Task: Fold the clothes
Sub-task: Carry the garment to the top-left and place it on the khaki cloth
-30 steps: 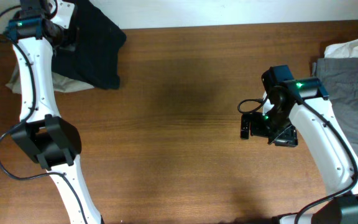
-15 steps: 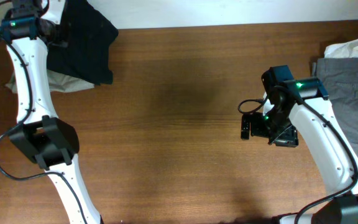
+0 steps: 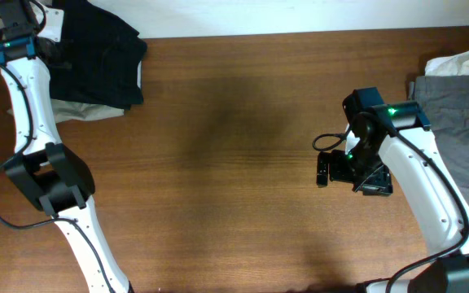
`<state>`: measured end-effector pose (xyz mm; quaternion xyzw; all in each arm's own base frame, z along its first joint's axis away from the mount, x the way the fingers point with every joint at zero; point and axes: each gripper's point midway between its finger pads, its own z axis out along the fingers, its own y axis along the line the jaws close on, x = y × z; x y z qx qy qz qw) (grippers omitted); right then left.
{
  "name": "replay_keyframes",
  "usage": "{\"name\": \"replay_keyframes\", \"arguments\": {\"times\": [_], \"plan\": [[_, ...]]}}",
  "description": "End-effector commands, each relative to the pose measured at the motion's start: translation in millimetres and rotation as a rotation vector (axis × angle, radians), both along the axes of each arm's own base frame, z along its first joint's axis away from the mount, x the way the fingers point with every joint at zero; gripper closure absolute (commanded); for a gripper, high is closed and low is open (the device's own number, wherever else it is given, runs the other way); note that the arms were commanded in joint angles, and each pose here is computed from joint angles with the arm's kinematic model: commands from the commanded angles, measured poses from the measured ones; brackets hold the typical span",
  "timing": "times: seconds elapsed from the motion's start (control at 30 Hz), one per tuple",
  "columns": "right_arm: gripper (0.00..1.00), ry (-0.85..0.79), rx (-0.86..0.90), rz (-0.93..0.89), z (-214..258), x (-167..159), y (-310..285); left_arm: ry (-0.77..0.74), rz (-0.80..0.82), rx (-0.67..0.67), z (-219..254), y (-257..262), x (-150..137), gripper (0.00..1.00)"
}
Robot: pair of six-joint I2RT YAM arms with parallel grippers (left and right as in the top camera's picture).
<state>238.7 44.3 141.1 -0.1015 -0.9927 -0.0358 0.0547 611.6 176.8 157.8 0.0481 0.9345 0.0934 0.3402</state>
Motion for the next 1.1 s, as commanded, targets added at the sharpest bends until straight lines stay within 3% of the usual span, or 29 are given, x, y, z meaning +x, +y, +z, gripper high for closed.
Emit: {"name": "replay_keyframes", "arguments": {"times": [0.0,0.17,0.33,0.4,0.47,0.53,0.67,0.77,0.87,0.93,1.07], "plan": [[0.01,-0.018,-0.018,-0.001,5.8,0.0,-3.7,-0.027,0.027,0.018,7.7,17.6,0.4,0.98],[0.01,-0.013,-0.019,-0.005,5.9,-1.2,-3.8,-0.019,0.027,0.016,5.8,17.2,-0.8,0.98],[0.01,0.001,-0.021,-0.005,6.1,-4.5,-4.2,0.000,0.075,0.050,2.8,27.1,-4.8,0.89],[0.01,0.001,-0.021,-0.005,6.1,-4.7,-4.2,0.007,0.098,0.074,3.0,32.6,-6.6,0.77],[0.01,0.003,-0.022,-0.004,6.1,-5.2,-4.3,0.012,0.120,0.098,3.7,37.9,-8.3,0.76],[0.01,0.006,-0.022,-0.004,6.2,-5.8,-4.5,0.015,0.133,0.112,4.1,41.2,-9.3,0.66],[0.01,0.007,-0.022,-0.004,6.2,-6.2,-4.5,0.011,0.194,0.110,4.9,47.5,-11.7,0.64],[0.01,0.011,-0.022,-0.004,6.3,-6.9,-4.5,0.002,0.209,0.093,5.5,46.3,-11.0,0.47],[0.01,0.010,-0.022,-0.004,6.3,-6.7,-4.5,-0.017,0.156,0.050,5.9,29.7,-3.4,0.41],[0.01,0.010,-0.022,-0.005,6.3,-6.8,-4.4,-0.036,0.081,-0.022,5.6,8.8,3.8,0.48],[0.01,0.012,-0.022,-0.004,6.3,-7.2,-4.5,-0.065,0.040,-0.041,3.0,-6.2,16.1,0.95]]}}
